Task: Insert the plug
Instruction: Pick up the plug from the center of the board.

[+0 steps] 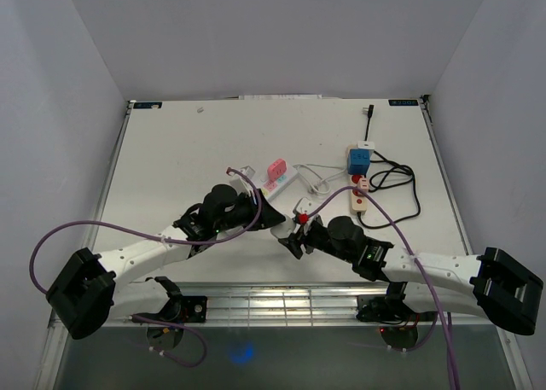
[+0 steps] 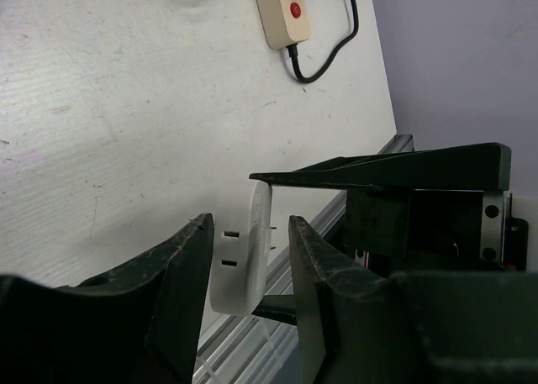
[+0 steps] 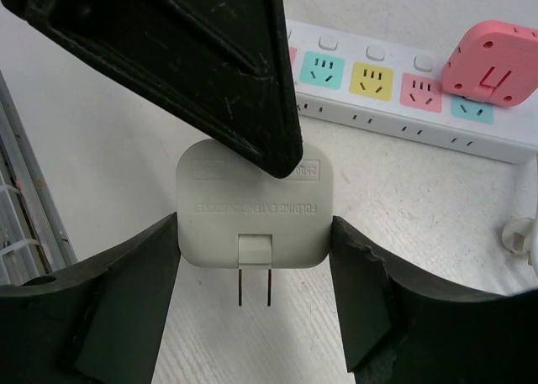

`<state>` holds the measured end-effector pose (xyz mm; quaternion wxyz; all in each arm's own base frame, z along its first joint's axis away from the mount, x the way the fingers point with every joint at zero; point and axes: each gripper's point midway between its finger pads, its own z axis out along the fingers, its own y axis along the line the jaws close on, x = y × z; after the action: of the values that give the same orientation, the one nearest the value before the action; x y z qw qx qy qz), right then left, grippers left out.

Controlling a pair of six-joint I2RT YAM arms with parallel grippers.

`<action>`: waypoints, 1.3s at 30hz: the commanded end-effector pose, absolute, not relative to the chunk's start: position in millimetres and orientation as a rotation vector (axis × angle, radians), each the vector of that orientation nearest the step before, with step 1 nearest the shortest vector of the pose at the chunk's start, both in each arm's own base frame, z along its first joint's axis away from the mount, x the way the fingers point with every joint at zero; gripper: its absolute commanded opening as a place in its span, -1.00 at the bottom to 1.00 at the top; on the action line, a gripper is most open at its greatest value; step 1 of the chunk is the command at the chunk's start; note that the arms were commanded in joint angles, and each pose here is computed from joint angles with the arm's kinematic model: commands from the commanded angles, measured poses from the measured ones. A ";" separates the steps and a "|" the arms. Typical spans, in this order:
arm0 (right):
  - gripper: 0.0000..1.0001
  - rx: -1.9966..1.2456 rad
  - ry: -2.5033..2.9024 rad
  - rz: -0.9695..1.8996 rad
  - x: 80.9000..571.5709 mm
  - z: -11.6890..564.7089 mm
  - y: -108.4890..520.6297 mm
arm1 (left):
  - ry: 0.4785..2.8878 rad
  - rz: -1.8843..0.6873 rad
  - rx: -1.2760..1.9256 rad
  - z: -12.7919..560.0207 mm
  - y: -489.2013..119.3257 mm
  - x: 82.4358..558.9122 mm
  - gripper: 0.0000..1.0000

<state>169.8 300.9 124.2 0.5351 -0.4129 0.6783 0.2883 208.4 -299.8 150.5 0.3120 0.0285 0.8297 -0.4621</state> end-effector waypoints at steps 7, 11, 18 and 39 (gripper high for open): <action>0.03 -0.940 1.537 0.709 171.8 145.7 305.7 | 2.182 -1.320 0.140 153.1 -304.2 198.4 -0.08; 0.02 -0.929 1.529 0.711 171.8 147.5 303.6 | 2.202 -1.325 0.148 147.5 -302.6 195.5 0.06; 0.01 -0.926 1.520 0.720 170.7 149.0 303.3 | 2.201 -1.337 0.160 146.3 -300.3 193.0 -0.01; 0.91 -0.851 1.558 0.743 173.2 154.9 301.9 | 2.215 -0.850 0.270 177.8 -266.4 240.0 -1.00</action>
<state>171.2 297.9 123.6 0.5393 -0.3945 0.6847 0.2909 216.5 -291.2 153.1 0.3039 0.0823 0.8520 -0.4183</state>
